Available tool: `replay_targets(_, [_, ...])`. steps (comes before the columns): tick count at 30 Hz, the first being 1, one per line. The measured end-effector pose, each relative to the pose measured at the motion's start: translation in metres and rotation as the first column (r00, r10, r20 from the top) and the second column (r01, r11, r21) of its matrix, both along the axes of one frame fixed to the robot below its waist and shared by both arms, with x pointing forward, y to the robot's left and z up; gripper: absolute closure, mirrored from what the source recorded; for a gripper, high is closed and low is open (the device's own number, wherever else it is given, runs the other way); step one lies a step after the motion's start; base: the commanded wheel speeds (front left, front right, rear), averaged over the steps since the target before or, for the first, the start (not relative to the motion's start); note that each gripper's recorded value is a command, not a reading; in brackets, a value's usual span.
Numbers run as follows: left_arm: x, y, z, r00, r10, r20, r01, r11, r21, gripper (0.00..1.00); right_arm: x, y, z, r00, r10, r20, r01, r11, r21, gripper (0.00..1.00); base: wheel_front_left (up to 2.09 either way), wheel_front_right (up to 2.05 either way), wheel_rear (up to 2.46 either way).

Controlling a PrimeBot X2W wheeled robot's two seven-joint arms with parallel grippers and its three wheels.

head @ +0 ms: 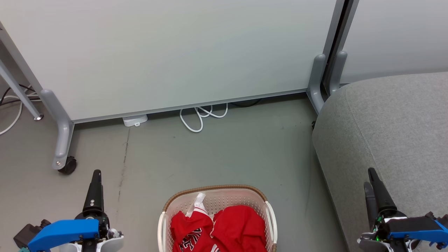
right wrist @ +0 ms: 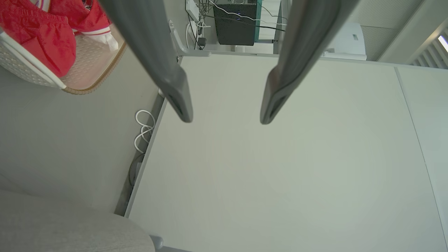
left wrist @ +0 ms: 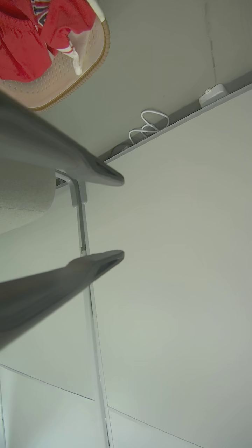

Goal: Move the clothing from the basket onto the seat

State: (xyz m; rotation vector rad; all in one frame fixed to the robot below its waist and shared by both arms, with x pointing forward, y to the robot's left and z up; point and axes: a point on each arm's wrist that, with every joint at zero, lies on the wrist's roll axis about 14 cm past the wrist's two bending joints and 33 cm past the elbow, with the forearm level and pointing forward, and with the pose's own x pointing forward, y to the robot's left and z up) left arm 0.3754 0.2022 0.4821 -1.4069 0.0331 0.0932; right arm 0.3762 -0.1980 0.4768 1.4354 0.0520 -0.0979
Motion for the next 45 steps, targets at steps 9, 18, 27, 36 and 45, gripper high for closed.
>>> replay_targets(9, [0.004,-0.001,0.011,1.0,-0.011,0.025,0.006,0.983,0.185,0.0,0.003,0.004,0.006,1.0,0.019,0.013,-0.017,0.986,-0.166,0.0,0.0,0.0,0.0])
replay_targets(18, [0.007,-0.009,0.02,0.998,-0.042,0.041,0.023,0.925,0.38,0.0,0.006,0.01,0.014,0.998,0.045,0.033,-0.032,0.943,-0.332,0.0,0.0,0.0,0.0])
replay_targets(27, [0.009,-0.019,0.025,0.996,-0.077,0.046,0.041,0.842,0.538,0.0,0.008,0.017,0.02,0.996,0.071,0.047,-0.041,0.883,-0.467,0.0,0.0,0.0,0.0])
replay_targets(36, [0.009,-0.026,0.028,0.993,-0.105,0.053,0.044,0.752,0.658,0.0,0.008,0.022,0.022,0.994,0.092,0.053,-0.046,0.82,-0.571,0.0,0.0,0.0,0.0])
replay_targets(45, [0.009,-0.033,0.031,0.989,-0.137,0.059,0.047,0.658,0.751,0.0,0.008,0.026,0.023,0.992,0.11,0.059,-0.046,0.759,-0.65,0.0,0.0,0.0,0.0])
